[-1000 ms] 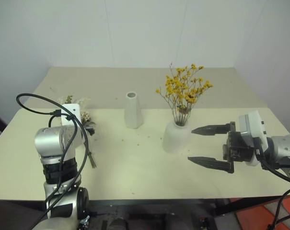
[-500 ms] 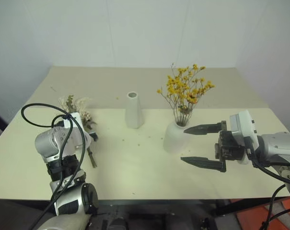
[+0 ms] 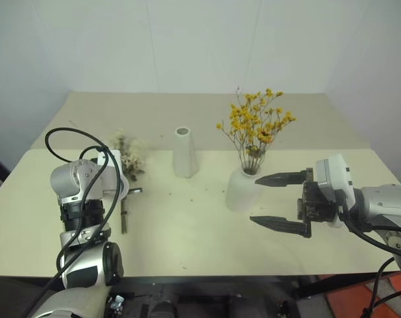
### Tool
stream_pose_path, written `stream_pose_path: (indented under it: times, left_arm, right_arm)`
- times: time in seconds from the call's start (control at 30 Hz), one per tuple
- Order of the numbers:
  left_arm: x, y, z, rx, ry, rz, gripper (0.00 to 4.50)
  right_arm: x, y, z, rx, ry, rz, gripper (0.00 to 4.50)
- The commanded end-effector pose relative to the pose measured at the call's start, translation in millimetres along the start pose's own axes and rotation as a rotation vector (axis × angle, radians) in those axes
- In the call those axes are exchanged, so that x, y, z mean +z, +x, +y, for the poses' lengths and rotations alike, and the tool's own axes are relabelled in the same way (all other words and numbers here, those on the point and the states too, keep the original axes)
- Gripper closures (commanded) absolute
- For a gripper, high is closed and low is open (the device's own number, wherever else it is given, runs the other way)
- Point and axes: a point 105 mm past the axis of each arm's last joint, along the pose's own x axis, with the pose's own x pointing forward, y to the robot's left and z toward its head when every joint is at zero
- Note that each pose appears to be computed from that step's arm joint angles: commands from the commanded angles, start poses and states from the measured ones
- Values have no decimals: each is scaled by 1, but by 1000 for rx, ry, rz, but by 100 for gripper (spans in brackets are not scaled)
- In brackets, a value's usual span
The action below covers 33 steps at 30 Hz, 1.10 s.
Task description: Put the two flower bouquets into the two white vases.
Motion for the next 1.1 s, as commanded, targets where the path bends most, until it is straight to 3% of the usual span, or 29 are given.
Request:
stream_pose_path:
  times: [0.03, 0.1, 0.17, 0.23, 0.37, 0.6, 0.8, 0.9, 1.1]
  left_arm:
    - [16, -10, 4, 28, 1, -74, 440]
    - [28, -15, 7, 64, -9, -149, 440]
    - [57, -30, 12, 122, -19, -404, 440]
    - [78, -44, 10, 102, -19, -525, 440]
    - [135, -92, 5, -137, -221, -908, 440]
    - [189, -168, -22, -688, -181, -1396, 440]
    - [194, -181, -49, -1123, -84, -1476, 440]
    - [192, -171, -59, -1251, -77, -1434, 440]
    - [179, -165, -78, -1459, -11, -1370, 440]
  right_arm:
    - [10, -3, 1, -17, -53, -15, 0]
    - [12, -3, 1, -25, -58, -21, 0]
    - [14, -5, 0, -40, -63, -28, 0]
    - [16, -6, -1, -53, -63, -32, 0]
    - [16, -10, -2, -92, -63, -31, 0]
    - [32, -19, -15, -234, -27, -60, 0]
    - [31, -9, -8, -303, -13, 12, 0]
    - [22, -1, -5, -351, 12, 103, 0]
    - [23, 13, -2, -455, 120, 83, 0]
